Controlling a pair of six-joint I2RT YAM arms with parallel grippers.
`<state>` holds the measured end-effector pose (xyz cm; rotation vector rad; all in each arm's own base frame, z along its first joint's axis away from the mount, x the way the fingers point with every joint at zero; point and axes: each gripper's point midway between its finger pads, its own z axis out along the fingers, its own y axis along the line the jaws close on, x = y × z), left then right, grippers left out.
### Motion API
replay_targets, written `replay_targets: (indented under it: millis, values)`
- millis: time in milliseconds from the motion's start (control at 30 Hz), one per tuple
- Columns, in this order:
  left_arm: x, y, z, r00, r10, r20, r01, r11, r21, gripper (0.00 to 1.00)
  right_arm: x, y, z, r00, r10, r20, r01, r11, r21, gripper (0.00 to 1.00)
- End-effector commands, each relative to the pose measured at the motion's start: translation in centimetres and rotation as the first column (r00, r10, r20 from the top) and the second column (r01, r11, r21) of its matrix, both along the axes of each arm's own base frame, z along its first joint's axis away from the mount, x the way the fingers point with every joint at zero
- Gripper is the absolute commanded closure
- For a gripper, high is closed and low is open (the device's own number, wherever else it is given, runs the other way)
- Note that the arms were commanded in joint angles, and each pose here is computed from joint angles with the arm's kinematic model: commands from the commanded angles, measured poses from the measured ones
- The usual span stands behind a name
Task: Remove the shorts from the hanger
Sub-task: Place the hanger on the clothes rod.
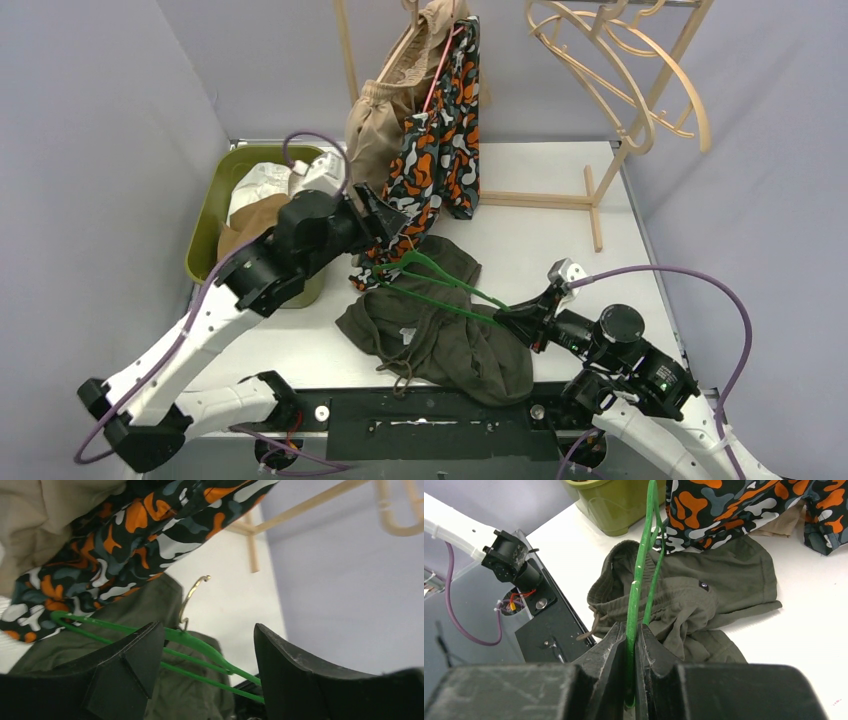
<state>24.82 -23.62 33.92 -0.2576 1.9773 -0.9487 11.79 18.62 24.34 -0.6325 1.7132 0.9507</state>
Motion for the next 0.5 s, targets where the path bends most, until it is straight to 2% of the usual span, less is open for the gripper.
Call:
replay_targets:
  millis: [0, 233, 267, 367, 467]
  values:
    - [0.7, 0.3, -3.7, 0.996, 0.064, -0.067, -0.042, 0.954, 0.296, 0.36, -0.9, 0.6, 1.4, 0.997, 0.067, 0.025, -0.068, 0.998, 0.021, 1.00]
    - [2.4, 0.3, -4.6, 0.986, 0.154, -0.058, -0.115, 0.896, 0.428, 0.46, -1.4, 0.4, 2.1, 0.996, 0.074, 0.043, -0.076, 0.996, 0.050, 1.00]
    - [2.6, 0.5, -4.3, 0.985, 0.168, -0.047, -0.132, 0.893, 0.431, 0.50, -1.5, 0.5, 2.2, 0.996, 0.080, 0.044, -0.082, 0.995, 0.052, 1.00]
    - [3.1, 0.7, -3.5, 0.982, 0.190, -0.022, -0.163, 0.892, 0.421, 0.51, -1.6, 0.5, 2.0, 0.995, 0.089, 0.039, -0.091, 0.995, 0.049, 1.00]
    - [2.9, -0.6, -2.4, 0.994, 0.113, 0.004, -0.106, 0.925, 0.364, 0.47, -1.7, 0.7, 1.8, 0.994, 0.102, 0.036, -0.104, 0.994, 0.042, 1.00]
